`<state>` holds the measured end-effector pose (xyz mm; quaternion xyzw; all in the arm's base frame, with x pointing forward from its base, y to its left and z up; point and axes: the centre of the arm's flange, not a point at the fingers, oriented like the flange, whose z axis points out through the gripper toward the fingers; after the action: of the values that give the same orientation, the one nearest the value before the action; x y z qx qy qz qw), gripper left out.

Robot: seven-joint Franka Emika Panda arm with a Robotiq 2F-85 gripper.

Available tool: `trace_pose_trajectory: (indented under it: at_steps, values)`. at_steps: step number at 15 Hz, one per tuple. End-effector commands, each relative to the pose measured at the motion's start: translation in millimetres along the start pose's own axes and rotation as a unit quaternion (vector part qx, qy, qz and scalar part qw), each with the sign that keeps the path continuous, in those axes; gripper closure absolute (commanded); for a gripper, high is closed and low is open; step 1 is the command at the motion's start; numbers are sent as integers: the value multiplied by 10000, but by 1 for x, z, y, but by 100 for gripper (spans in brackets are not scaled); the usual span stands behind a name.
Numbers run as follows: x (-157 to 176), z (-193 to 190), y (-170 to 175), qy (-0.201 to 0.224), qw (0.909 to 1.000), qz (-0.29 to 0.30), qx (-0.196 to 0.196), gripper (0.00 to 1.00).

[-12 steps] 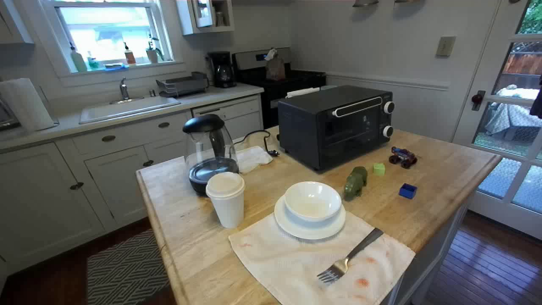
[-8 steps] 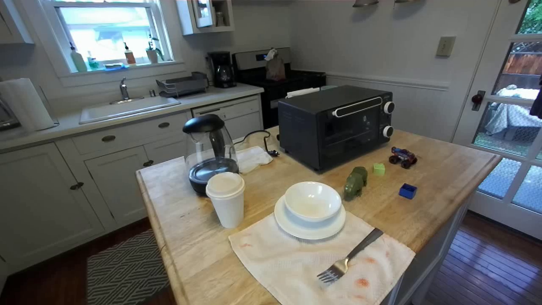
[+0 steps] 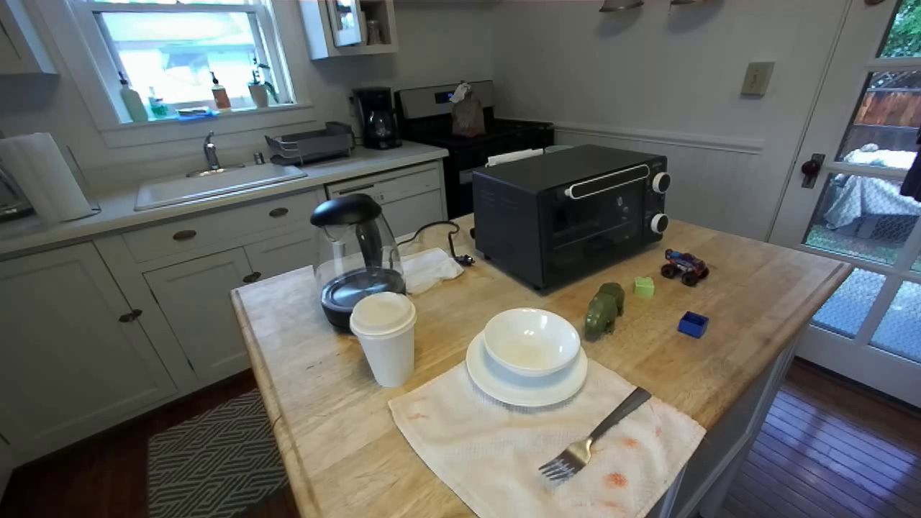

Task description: Turn the blue bock over

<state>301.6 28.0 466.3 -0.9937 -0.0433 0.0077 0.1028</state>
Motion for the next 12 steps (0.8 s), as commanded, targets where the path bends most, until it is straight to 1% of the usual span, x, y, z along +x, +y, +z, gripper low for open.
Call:
trace_pose_trajectory:
  at_steps: [1, 2, 4, 6, 8, 10, 11, 12]
  values:
    - [13, 3, 8, 100, 9993, 366, -15, 0]
    - [21, 6, 16, 93, 9979, 647, 4, 0]
    - [36, 14, 36, 138, 9920, 1255, 23, 0]
    - [48, 23, 55, 230, 9837, 1785, 14, 0]
    - [62, 36, 71, 344, 9725, 2303, 19, 0]
    - [72, 52, 81, 410, 9584, 2824, -26, 0]
    - [77, 60, 87, 389, 9506, 3080, -1, 0]
    - [81, 68, 90, 259, 9454, 3247, 133, 0]
